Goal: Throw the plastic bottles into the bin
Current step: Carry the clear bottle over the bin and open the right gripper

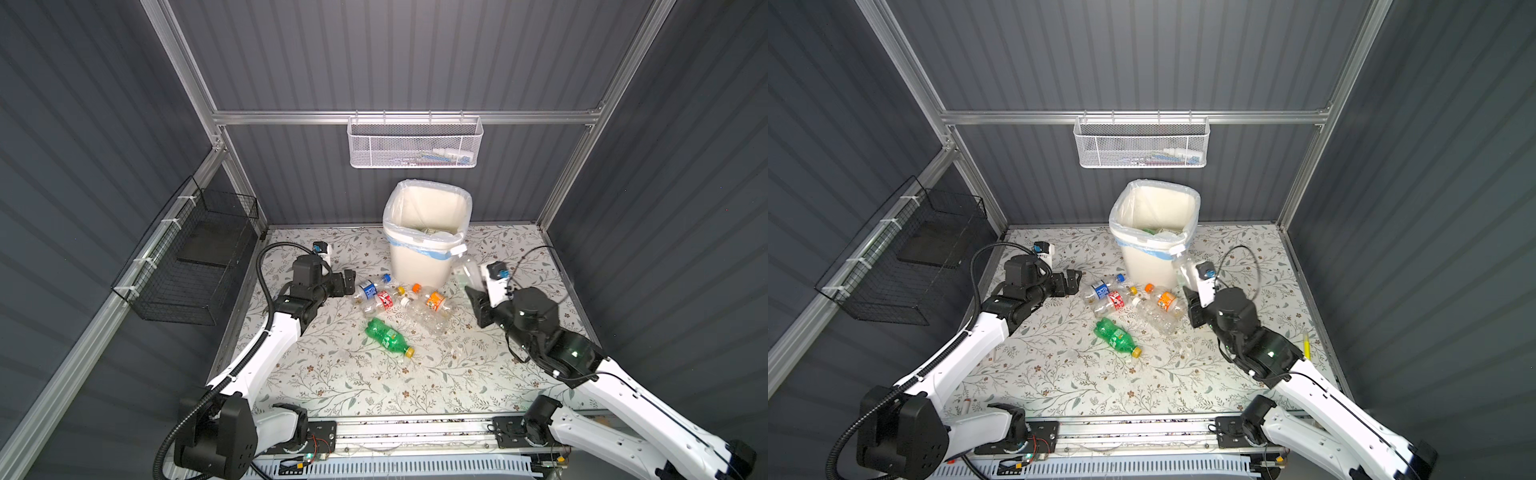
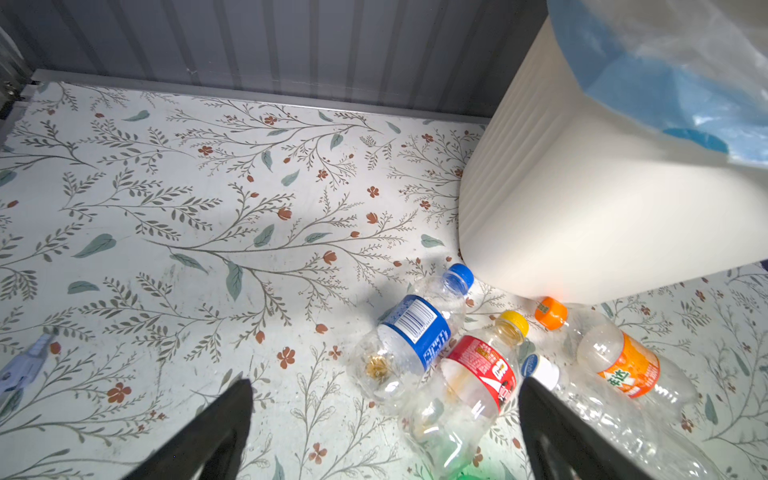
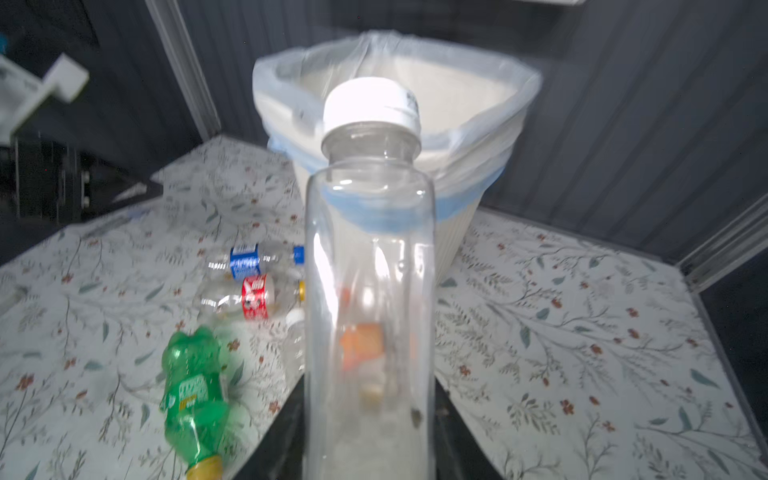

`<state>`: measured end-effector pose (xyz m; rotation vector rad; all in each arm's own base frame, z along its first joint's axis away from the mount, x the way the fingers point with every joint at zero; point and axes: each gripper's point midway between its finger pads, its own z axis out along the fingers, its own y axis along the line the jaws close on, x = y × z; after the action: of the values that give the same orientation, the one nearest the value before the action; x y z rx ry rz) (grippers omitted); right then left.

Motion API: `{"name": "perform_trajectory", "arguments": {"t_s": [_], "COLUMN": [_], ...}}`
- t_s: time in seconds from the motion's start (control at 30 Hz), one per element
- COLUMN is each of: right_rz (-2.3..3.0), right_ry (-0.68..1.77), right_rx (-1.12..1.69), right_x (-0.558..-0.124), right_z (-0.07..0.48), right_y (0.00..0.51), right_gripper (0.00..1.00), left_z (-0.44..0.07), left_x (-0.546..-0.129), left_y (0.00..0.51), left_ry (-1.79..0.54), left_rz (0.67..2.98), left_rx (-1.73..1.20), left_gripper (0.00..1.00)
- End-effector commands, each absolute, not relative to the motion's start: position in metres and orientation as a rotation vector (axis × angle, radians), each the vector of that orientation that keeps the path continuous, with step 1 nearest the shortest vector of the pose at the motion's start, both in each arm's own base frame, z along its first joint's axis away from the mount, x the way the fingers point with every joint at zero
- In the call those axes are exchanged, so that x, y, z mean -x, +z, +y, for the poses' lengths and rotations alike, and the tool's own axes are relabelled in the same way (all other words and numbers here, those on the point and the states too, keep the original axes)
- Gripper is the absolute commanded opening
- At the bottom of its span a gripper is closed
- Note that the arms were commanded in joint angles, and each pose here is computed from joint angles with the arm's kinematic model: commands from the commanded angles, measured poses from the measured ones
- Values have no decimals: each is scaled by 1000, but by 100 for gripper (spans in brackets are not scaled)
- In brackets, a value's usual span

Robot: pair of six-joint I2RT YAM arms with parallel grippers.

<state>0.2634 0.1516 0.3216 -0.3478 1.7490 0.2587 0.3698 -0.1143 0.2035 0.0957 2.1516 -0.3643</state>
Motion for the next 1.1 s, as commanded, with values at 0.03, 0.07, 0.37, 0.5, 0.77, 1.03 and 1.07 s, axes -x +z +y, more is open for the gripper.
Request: {"name": "perform_trajectory", "arguments": {"t_s": [0.03, 0.07, 0.37, 0.5, 0.77, 1.03, 1.07], "right_rz": [1371, 1304, 907, 925, 1585, 1738, 1721], "right_ry": [248, 231, 153, 235, 403, 364, 380], "right_rx": [216, 219, 121, 157, 364, 259, 236], "right_x": [-257, -254, -228, -256, -393, -421, -418], "right_z": [125, 122, 88, 106, 186, 155, 147], "right_y": [422, 437, 522, 530, 483, 475, 479], "right_gripper": [36, 37, 40, 41, 42, 99, 99], "left_z": [-117, -117, -120, -118, -131, -168, -171], "left_x": [-359, -358, -355, -355, -336, -301, -299], "left_y": [204, 204, 198, 194, 194, 182, 185], "left_ry": [-415, -425, -468, -473, -444, -592, -601], "left_rz": [2142, 2141, 2148, 2163, 2214, 2322, 2325], "left_rx": [-108, -102, -74, -14, 79, 240, 240], "left_gripper": [99, 99, 99, 98, 98, 98, 98]}}
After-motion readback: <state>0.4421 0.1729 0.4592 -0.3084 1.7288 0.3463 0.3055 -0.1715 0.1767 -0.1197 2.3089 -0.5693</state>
